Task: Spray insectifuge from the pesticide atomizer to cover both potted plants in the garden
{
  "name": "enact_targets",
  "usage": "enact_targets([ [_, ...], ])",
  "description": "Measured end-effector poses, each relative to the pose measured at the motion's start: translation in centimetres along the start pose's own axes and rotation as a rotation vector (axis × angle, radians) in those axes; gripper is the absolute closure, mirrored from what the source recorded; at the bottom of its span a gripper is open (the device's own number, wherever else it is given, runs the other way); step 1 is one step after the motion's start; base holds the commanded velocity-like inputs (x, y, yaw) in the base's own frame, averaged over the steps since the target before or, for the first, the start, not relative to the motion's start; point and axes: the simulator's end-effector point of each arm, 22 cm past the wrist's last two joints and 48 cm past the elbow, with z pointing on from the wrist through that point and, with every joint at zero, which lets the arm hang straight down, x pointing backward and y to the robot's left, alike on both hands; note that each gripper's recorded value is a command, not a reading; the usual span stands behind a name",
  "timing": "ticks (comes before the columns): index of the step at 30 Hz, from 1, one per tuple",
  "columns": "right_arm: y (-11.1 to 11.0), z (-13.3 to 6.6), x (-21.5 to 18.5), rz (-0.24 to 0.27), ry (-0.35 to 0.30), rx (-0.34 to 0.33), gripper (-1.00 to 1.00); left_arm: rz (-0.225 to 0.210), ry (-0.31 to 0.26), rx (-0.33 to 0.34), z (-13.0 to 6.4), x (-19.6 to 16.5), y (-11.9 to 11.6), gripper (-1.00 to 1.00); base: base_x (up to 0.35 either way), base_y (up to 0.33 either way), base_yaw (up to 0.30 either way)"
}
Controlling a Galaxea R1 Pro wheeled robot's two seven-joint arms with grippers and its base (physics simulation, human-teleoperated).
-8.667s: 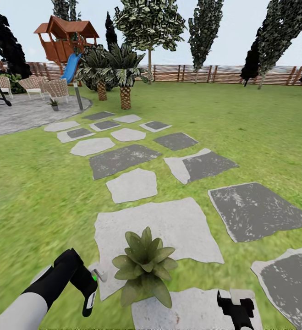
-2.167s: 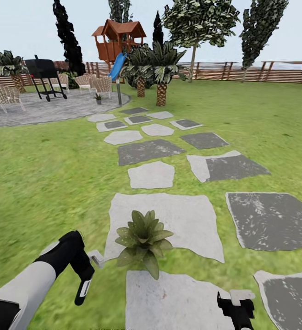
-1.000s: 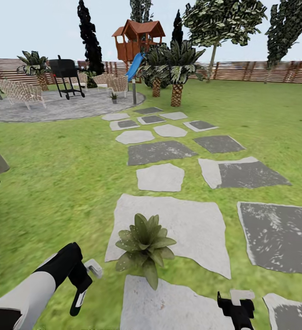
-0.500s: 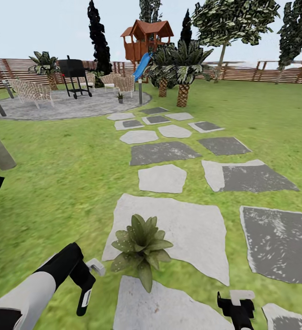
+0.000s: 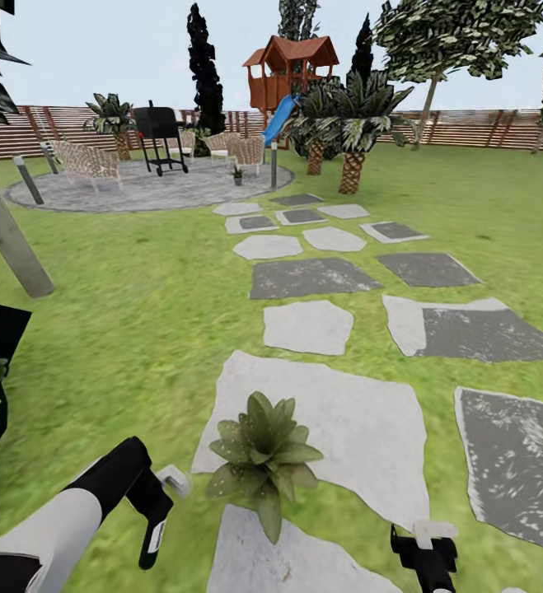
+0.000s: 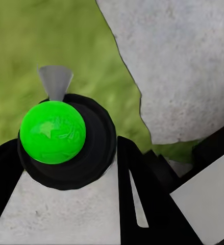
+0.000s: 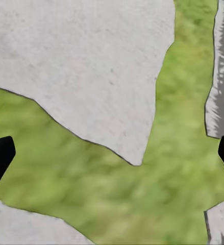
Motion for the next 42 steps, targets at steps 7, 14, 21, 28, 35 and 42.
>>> enact_targets([
  [7, 0.0, 0.0, 0.0, 0.000, 0.000, 0.001, -1.00, 0.002, -0.005, -0.002, -0.1, -0.2, 0.0, 1.00, 0.034, -0.228, 0.058],
  [14, 0.0, 0.0, 0.0, 0.000, 0.001, 0.000, -1.00, 0.001, -0.003, -0.004, -0.1, -0.2, 0.1, 1.00, -0.098, -0.193, 0.265],
  [21, 0.0, 0.0, 0.0, 0.000, 0.001, 0.000, -1.00, -0.012, 0.024, -0.032, 0.9, 1.4, 0.5, 1.00, -0.004, -0.009, 0.111],
  [28, 0.0, 0.0, 0.0, 0.000, 0.001, 0.000, -1.00, -0.002, 0.012, -0.009, 1.2, -0.8, -2.2, 1.00, 0.000, 0.000, 0.002],
  [35, 0.0, 0.0, 0.0, 0.000, 0.001, 0.000, -1.00, -0.042, 0.050, -0.004, 2.0, 1.8, -1.5, 1.00, 0.000, 0.000, 0.000],
  [42, 0.0, 0.0, 0.0, 0.000, 0.001, 0.000, -1.00, -0.086, 0.045, -0.054, 2.5, 3.1, 0.1, 1.00, 0.000, 0.000, 0.000],
])
